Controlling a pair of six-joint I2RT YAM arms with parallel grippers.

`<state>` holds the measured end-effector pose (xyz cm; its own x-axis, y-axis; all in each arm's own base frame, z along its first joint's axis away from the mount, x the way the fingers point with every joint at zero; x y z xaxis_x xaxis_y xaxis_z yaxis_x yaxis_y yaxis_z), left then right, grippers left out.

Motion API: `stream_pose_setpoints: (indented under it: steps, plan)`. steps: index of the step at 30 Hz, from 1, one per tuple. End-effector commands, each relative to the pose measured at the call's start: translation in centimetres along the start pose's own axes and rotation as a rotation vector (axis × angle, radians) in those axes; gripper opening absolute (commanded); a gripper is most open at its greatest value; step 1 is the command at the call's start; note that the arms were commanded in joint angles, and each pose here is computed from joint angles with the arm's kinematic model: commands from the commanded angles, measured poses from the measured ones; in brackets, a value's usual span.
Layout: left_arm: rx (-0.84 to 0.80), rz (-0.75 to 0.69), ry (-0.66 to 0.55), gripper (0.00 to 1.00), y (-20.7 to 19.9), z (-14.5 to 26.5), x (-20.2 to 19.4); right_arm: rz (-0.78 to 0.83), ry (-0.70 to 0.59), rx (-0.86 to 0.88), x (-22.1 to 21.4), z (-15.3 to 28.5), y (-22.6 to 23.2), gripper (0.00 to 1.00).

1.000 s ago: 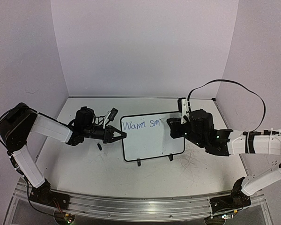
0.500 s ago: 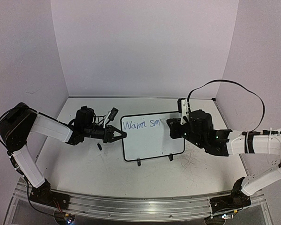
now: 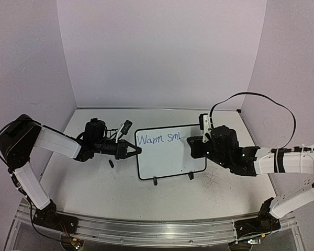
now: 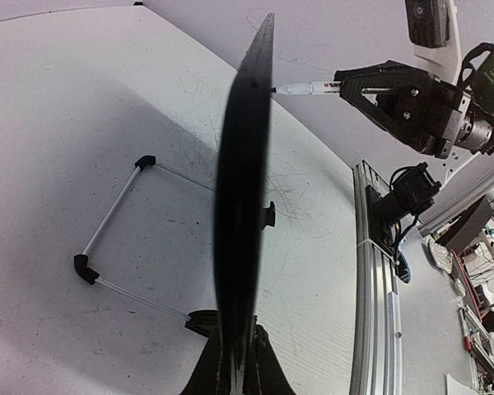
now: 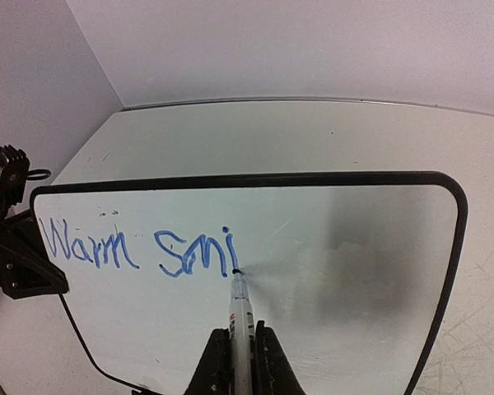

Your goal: Write a sentence on the whiteboard

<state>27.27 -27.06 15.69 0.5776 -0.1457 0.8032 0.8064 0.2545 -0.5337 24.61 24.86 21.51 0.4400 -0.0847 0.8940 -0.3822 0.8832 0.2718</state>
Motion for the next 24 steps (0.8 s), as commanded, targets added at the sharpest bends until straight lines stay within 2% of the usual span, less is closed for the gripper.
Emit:
stream_pose_setpoints:
  steps: [1, 6, 8, 12, 24]
  plan:
    - [0.045, -0.036, -0.028, 0.0, 0.1, 0.1, 1.3, -0.009, -0.005, 0.018, 0.1, 0.7, 0.1, 0.0]
    - [0.054, -0.028, -0.025, 0.0, 0.3, 0.0, 1.2, -0.062, -0.163, 0.138, 3.6, 3.8, 0.9, 0.0]
    - [0.066, -0.027, -0.027, 0.0, 0.4, 0.0, 1.1, -0.063, -0.196, 0.125, 4.3, 4.5, 0.5, 0.0]
    - [0.088, -0.036, -0.026, 0.0, 0.5, 0.1, 1.1, -0.023, -0.176, 0.064, 4.1, 4.5, -0.4, 0.0]
    - [0.132, -0.041, -0.005, 0.0, 1.2, 0.0, 0.9, 0.107, -0.109, 0.032, 3.6, 2.9, 0.0, 0.0]
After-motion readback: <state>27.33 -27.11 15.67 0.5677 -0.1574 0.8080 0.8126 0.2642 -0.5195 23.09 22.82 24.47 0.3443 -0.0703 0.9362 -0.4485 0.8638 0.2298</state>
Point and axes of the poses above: each gripper's point midway between its finger pads, its own z axis back along the fingers, its own y axis along the line the jaws close on, x = y × z, the point moved 7 cm from there along z, back along the fingers
